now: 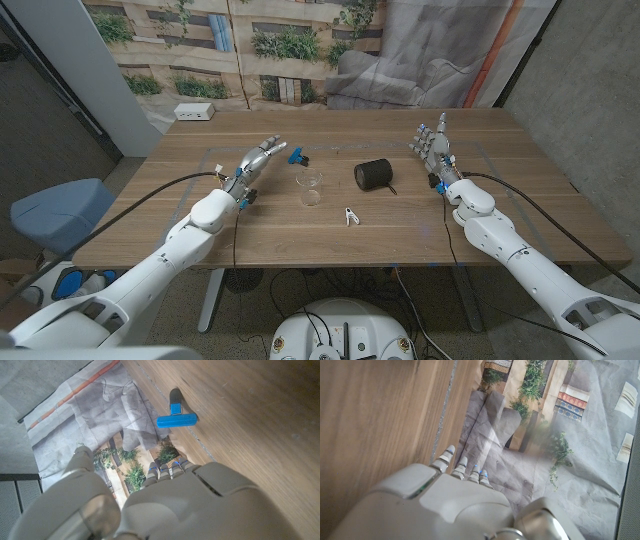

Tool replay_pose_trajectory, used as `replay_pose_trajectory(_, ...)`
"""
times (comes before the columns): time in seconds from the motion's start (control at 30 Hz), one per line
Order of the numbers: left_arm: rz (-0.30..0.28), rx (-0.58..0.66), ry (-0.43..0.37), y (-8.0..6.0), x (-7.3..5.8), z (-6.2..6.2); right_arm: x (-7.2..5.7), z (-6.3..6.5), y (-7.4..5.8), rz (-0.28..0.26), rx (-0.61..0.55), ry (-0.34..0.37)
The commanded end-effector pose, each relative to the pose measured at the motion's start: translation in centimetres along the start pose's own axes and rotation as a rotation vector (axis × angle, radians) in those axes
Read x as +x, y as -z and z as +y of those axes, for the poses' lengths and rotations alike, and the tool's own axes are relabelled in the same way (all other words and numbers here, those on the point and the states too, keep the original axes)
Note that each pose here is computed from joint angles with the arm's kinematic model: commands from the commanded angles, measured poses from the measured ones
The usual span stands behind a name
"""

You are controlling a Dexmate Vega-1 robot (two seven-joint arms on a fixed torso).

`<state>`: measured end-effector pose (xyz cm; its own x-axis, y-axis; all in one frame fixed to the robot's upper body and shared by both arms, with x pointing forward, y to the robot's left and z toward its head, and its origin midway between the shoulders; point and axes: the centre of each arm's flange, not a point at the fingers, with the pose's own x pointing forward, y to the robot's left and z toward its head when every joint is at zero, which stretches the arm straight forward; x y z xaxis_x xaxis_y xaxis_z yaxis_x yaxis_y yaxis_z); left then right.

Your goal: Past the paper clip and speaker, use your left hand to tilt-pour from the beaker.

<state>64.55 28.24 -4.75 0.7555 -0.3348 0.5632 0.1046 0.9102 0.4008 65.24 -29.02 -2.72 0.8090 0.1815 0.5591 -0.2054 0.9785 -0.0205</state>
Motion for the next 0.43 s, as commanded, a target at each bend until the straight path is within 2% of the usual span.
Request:
replay_pose_trajectory(0.03, 0.005, -0.115, -0.123, 0.4, 0.1, -0.7, 0.0, 0.0, 0.0, 0.0, 0.0, 0.0)
replay_pose_trajectory(0.43, 0.033, -0.156, -0.173, 1.5, -1.1, 0.3, 0.0, 0.0, 0.0, 0.0, 0.0, 0.0)
